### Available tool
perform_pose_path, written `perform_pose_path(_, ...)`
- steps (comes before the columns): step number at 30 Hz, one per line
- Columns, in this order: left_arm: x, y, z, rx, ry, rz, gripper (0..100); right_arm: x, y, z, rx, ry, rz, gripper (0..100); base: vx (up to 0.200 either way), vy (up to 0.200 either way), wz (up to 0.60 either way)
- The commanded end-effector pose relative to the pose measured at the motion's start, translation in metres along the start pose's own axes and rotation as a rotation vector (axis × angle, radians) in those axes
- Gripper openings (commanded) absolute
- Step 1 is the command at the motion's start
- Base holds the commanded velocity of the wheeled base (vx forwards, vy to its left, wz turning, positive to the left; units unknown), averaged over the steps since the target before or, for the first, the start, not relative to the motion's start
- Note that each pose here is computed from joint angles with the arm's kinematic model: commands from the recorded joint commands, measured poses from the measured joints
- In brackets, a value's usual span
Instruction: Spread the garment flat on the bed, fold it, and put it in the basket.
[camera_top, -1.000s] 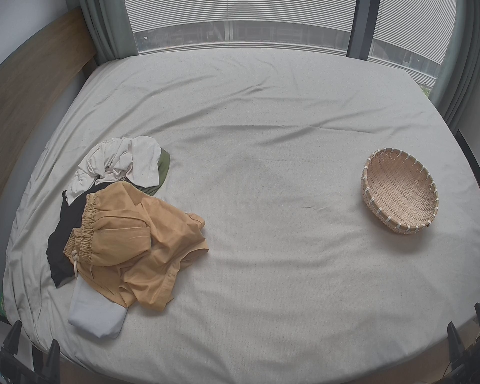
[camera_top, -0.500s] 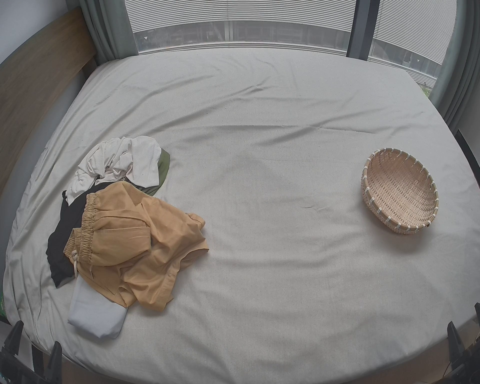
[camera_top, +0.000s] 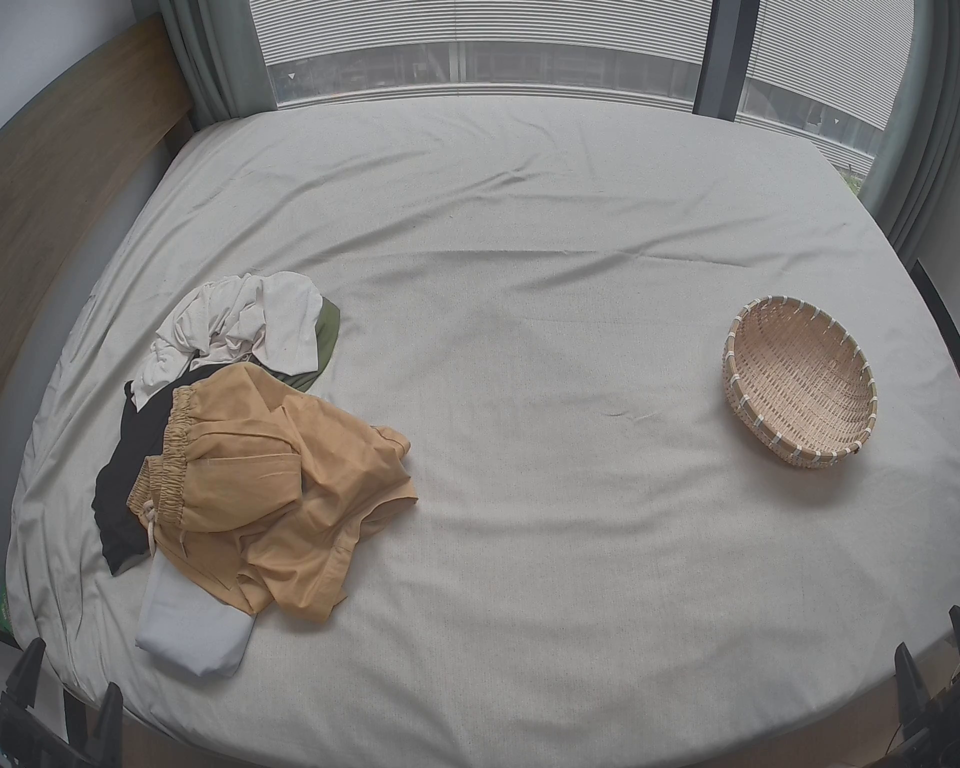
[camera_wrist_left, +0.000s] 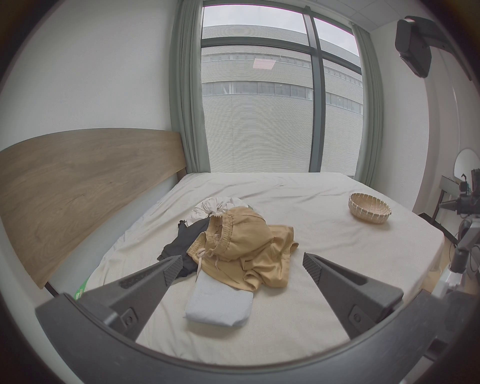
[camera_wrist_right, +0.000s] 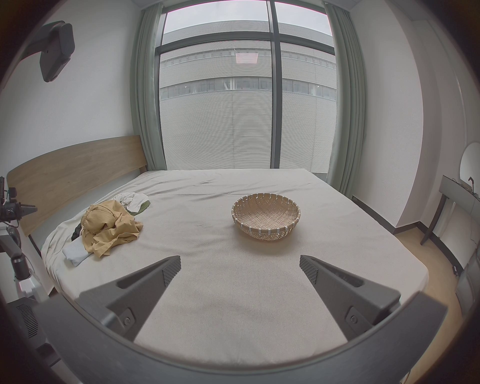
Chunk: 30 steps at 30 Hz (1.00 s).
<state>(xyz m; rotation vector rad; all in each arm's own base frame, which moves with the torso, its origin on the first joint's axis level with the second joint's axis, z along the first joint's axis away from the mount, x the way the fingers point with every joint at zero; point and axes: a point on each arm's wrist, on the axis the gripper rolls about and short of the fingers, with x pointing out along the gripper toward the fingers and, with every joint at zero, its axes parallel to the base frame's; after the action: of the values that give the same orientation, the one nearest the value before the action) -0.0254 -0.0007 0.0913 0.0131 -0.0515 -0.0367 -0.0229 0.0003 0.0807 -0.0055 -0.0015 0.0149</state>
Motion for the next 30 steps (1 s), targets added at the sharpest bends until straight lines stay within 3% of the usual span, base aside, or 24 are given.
perform_pose_path(1,-0.006,0.002,0.07,-0.057,-0.109,-0.053,100,0.0,0.0,-0.005,-0.002,0.001,-0.001,100,0.0,0.0,0.0)
perform_pose_path(5,0.02,0.002,0.077,-0.236,0.058,-0.165,100,0.0,0.0,-0.005,0.001,0.001,0.0,100,0.0,0.0,0.0)
perform_pose_path(11,0.071,-0.004,0.099,-0.44,0.233,-0.183,100,0.0,0.0,-0.005,-0.001,0.001,-0.001,100,0.0,0.0,0.0)
perform_pose_path(18,0.131,-0.013,0.087,-0.492,0.374,-0.186,100,0.0,0.0,-0.005,-0.001,0.001,-0.001,100,0.0,0.0,0.0)
perform_pose_path(26,0.16,-0.019,0.06,-0.498,0.475,-0.189,100,0.0,0.0,-0.005,-0.004,0.001,-0.001,100,0.0,0.0,0.0)
perform_pose_path(30,0.168,-0.024,0.05,-0.5,0.503,-0.236,100,0.0,0.0,-0.005,-0.004,0.001,-0.001,100,0.0,0.0,0.0)
